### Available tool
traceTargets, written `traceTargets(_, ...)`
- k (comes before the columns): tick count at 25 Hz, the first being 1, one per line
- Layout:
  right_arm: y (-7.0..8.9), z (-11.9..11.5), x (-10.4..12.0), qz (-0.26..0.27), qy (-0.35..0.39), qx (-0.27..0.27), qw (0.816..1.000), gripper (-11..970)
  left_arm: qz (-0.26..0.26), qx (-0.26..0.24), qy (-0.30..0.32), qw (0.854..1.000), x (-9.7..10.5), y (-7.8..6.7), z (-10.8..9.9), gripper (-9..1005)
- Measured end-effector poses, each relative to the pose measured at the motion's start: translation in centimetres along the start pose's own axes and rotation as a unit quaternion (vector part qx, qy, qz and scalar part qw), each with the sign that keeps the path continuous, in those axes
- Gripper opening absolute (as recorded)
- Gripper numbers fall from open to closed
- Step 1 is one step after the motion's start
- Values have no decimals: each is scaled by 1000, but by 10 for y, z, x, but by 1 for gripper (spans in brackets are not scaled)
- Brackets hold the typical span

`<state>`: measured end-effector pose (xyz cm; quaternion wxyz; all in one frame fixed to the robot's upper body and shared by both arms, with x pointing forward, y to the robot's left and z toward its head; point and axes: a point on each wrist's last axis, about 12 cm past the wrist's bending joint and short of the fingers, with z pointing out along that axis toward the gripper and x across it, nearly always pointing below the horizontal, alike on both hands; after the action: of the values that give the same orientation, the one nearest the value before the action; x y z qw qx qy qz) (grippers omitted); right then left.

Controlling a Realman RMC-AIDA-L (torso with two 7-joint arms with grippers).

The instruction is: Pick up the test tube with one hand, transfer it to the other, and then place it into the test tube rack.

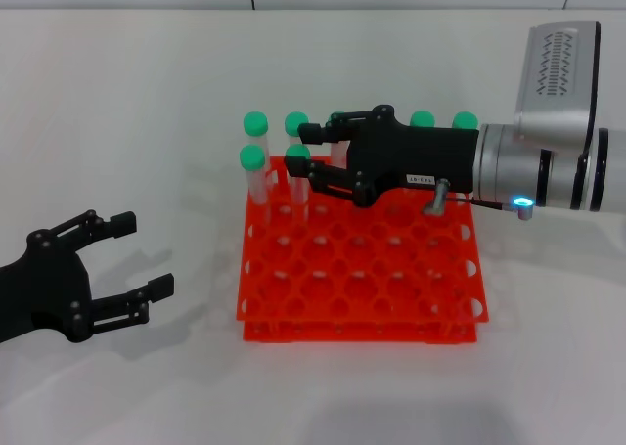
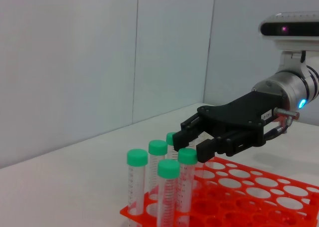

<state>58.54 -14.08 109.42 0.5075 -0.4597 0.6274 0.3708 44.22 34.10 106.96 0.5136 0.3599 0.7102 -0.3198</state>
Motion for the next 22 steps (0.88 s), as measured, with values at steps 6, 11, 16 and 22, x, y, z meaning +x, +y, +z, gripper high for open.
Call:
traceTargets(6,0,0,-3,7,-12,2,1000,473,-1,-1,-1,1000,0,0,0,888)
traceTargets(11,3,-6,-8,18,-38,-7,999,516,0,-2,-1,1000,0,1,-1,888)
traceTargets(16,5,-35,-3,36,-73,5,997,560,1,-15,-11,1000,-4,5,-3,888)
traceTargets(22,-4,-90,12,37,-54,20,998,624,-11,-12,-14,1000,-11,13,2,888)
